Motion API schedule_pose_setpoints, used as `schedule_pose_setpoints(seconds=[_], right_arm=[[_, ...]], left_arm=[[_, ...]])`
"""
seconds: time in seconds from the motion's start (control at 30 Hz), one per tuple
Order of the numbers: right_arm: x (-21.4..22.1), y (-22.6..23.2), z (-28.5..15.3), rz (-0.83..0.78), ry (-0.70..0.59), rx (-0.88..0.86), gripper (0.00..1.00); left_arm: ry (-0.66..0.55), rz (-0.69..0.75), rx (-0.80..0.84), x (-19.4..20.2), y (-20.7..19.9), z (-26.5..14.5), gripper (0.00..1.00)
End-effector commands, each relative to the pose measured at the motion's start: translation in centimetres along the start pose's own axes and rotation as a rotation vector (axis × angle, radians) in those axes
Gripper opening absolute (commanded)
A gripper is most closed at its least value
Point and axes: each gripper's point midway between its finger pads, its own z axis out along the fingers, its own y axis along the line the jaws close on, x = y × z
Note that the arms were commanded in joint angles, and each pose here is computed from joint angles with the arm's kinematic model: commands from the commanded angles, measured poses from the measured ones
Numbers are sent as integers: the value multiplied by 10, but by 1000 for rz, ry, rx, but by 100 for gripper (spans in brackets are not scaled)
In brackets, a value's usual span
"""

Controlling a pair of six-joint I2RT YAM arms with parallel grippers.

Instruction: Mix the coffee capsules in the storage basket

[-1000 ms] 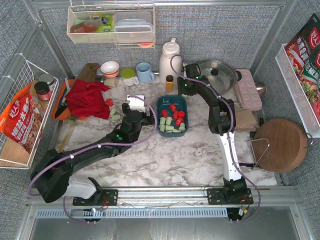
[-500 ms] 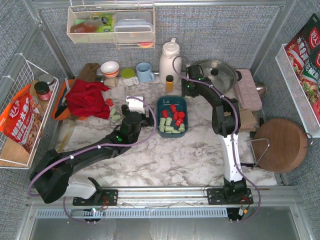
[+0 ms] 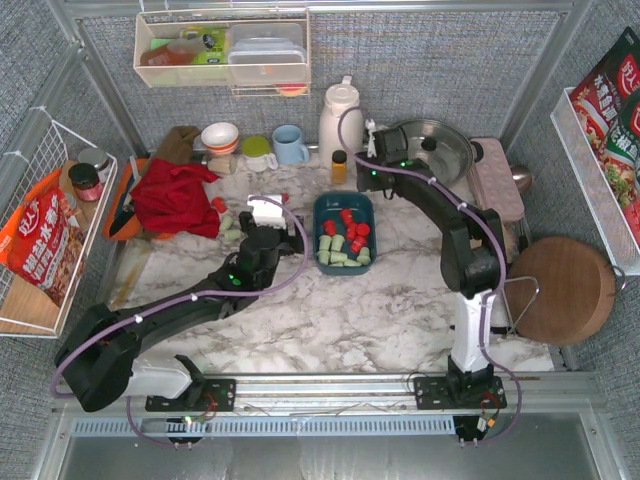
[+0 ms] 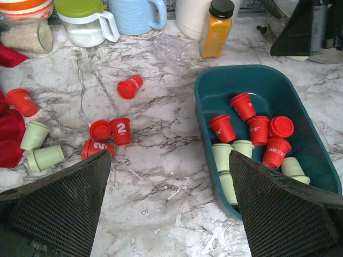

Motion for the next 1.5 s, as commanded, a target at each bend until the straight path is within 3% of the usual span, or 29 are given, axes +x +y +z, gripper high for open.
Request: schedule_pose_setpoints(seconds=[0.0, 0.17, 0.4, 0.43, 0.47, 0.93, 1.17, 1.47], right_arm=[[-1, 33, -24, -79, -56, -62, 48], [30, 66, -26, -85, -16, -132, 50], [55, 77, -11, -48, 65, -153, 70], [52, 78, -15, -48, 63, -156, 94], [49, 78, -20, -48, 54, -156, 99], [22, 34, -117, -154, -42, 25, 99], [21, 31, -121, -163, -75, 38, 99], [10, 26, -125, -167, -107, 101, 99]], left_arm=[[-31, -52, -23, -5, 7, -4, 99], [-32, -88, -31, -1, 11, -11, 99], [-2, -92, -49, 10, 23, -23, 99], [5, -89, -58, 13, 26, -25, 99], [11, -86, -65, 16, 29, -27, 99], [91, -115, -111, 44, 37, -30, 99], [154, -82, -118, 46, 30, -23, 99], [137, -114, -175, 37, 35, -22, 99]])
